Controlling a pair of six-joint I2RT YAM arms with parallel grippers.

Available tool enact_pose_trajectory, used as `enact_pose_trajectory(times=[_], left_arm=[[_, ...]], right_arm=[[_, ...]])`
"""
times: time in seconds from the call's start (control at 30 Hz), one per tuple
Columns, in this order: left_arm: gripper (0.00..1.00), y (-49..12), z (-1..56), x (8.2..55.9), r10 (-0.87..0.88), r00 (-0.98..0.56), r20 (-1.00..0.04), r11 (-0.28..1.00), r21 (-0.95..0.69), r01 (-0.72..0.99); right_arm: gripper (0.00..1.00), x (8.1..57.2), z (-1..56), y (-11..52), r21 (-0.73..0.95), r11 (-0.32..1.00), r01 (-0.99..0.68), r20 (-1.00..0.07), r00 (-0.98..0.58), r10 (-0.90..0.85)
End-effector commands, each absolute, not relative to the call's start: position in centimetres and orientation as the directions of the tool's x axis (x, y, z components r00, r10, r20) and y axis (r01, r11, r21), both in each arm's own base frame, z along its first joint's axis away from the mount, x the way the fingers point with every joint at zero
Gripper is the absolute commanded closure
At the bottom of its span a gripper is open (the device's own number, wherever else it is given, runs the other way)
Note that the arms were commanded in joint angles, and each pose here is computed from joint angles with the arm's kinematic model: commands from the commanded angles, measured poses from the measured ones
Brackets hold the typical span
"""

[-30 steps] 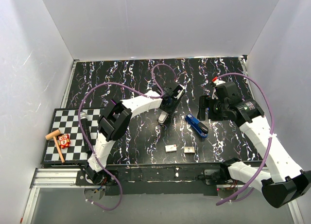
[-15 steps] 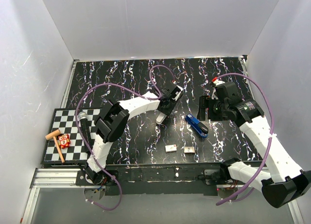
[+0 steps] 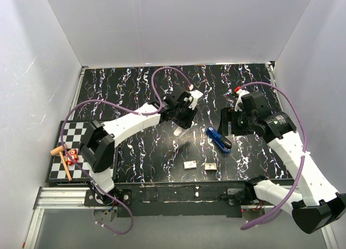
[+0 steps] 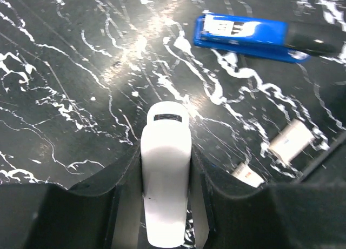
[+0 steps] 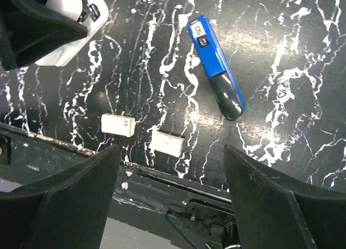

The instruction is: Unload the staples from the stapler

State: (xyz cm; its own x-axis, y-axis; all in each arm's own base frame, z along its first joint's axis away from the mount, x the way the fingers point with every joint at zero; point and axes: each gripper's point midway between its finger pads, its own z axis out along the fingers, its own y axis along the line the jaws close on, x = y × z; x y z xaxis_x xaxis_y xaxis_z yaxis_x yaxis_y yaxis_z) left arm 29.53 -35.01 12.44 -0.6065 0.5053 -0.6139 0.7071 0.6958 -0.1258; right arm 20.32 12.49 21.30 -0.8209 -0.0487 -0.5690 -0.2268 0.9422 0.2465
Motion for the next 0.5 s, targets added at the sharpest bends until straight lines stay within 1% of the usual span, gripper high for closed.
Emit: enact_pose_trajectory(times=[0.0, 0.1, 0.2, 0.27, 0.47], left_arm=[[1.0, -35.9, 18.5, 26.1, 0.48, -0.505, -0.717, 0.536, -0.217, 0.816], [1.0, -35.7, 20.8, 23.3, 0.468, -0.466, -0.751, 0.429, -0.269, 0.863], [1.0, -35.3, 23.5, 20.3, 0.436, -0.42, -0.796, 0.304, -0.309, 0.901], [1.0, -35.1, 24.6, 18.5, 0.421, -0.396, -0.816, 0.227, -0.328, 0.917], [1.0, -33.9, 27.0, 14.1, 0.389, -0.356, -0.85, 0.045, -0.368, 0.929]], right_arm=[[0.17, 19.9, 25.2, 14.8, 0.308, 0.86, -0.406, -0.676, -0.73, -0.103], [0.19, 18.9, 26.5, 16.0, 0.335, 0.802, -0.495, -0.694, -0.706, -0.145], [0.26, 17.7, 27.6, 17.2, 0.355, 0.73, -0.584, -0.707, -0.679, -0.198], [0.29, 16.8, 28.2, 18.0, 0.37, 0.681, -0.632, -0.718, -0.66, -0.223], [0.31, 14.5, 30.4, 20.1, 0.386, 0.525, -0.759, -0.78, -0.572, -0.253]])
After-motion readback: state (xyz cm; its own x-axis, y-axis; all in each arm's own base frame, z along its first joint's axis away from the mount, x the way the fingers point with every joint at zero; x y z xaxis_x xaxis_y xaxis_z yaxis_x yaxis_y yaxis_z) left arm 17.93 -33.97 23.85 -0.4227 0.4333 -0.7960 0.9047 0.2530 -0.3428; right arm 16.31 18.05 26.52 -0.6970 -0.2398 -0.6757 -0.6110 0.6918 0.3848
